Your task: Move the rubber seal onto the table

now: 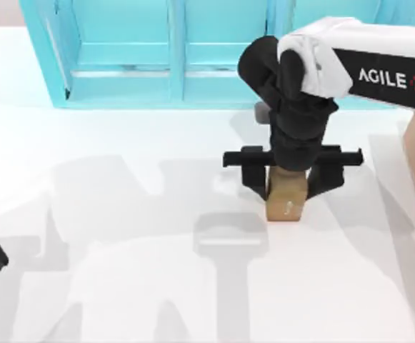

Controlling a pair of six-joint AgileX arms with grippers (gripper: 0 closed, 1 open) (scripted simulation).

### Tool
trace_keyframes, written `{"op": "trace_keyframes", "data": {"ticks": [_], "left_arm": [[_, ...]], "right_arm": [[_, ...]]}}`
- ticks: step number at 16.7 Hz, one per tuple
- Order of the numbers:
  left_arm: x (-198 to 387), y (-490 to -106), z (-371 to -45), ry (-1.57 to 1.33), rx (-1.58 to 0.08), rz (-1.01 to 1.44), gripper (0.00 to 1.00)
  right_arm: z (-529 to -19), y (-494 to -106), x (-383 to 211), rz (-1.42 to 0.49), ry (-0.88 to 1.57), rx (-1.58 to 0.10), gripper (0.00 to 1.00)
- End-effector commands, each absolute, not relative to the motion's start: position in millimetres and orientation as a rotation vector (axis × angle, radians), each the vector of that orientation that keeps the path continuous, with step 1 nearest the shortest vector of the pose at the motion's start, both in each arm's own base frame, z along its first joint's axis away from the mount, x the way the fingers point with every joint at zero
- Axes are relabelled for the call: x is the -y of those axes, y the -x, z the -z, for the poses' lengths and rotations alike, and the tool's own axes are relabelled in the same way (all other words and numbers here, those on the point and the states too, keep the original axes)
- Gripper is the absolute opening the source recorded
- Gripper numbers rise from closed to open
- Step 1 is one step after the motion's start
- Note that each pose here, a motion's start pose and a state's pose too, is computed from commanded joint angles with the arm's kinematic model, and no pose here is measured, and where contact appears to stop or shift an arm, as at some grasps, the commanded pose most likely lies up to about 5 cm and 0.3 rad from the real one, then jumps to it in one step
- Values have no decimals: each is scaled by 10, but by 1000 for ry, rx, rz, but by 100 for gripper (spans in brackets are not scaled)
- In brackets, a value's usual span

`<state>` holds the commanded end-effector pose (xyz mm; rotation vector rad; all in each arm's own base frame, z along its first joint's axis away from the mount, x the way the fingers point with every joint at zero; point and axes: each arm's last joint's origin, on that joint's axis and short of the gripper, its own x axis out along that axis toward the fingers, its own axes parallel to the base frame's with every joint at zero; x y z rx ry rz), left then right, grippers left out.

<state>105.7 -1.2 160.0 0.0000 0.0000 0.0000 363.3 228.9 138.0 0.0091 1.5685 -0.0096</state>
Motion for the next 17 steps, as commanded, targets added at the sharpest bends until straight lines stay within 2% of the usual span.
{"op": "trace_keyframes", "data": {"ticks": [3,4,13,17], "left_arm": [[12,-1057,-1600,0,0,0,100],[12,-1057,-1600,0,0,0,100],[12,-1057,-1600,0,0,0,100],[12,-1057,-1600,0,0,0,100]], "right_arm": [[-1380,-3633,-2289,10,-9,-1568,98],[-1380,-3633,-2289,10,-9,-1568,100],[-1386,-3637,-2285,11,-10,-1569,100],[-1620,-3693,-2339,14,-3,-1576,100]]}}
